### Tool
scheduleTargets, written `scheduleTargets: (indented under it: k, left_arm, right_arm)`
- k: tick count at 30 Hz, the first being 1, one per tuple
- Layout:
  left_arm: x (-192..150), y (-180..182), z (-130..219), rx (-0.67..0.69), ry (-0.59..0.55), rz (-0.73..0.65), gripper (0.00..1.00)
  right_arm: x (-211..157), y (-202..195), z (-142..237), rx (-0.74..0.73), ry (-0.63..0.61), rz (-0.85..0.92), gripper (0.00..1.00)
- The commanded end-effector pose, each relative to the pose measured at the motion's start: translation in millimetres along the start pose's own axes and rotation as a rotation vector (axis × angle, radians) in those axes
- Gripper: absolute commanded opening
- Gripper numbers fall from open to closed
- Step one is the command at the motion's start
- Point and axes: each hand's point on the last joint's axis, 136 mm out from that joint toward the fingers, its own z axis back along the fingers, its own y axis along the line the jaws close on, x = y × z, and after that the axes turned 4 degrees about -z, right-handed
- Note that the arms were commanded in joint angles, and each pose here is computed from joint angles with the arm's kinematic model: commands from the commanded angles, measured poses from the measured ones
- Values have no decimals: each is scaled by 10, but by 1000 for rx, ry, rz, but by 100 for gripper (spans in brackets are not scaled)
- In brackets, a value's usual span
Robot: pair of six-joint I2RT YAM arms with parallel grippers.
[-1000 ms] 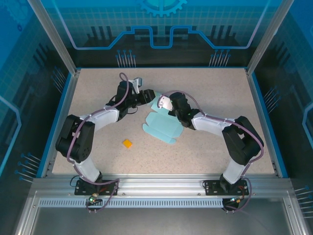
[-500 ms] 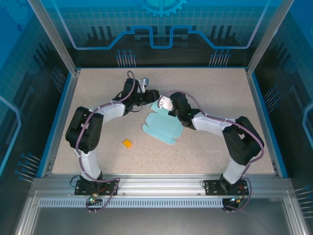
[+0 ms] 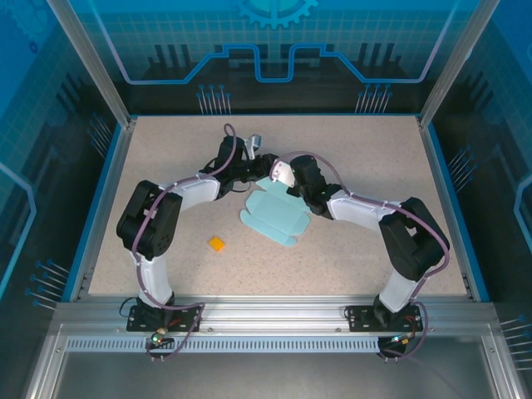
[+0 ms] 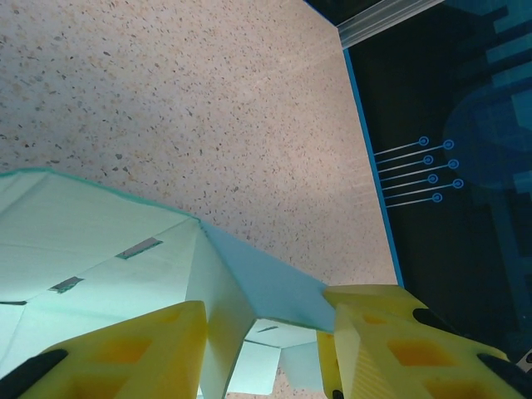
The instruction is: Fold the paper box
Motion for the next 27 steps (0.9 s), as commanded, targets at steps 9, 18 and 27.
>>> scheduleTargets:
  k: [9, 18, 27]
  left_arm:
    - [33, 247, 358, 94, -93, -138, 52]
    - [-221, 437, 427, 131, -64, -397, 54]
    - [-210, 582, 294, 235, -20, -522, 59]
  right_arm:
    - [-35, -109, 146, 138, -32, -119, 0]
    - [-85, -157, 211, 392, 14, -286, 0]
    - [-63, -199, 256, 479, 27, -342, 0]
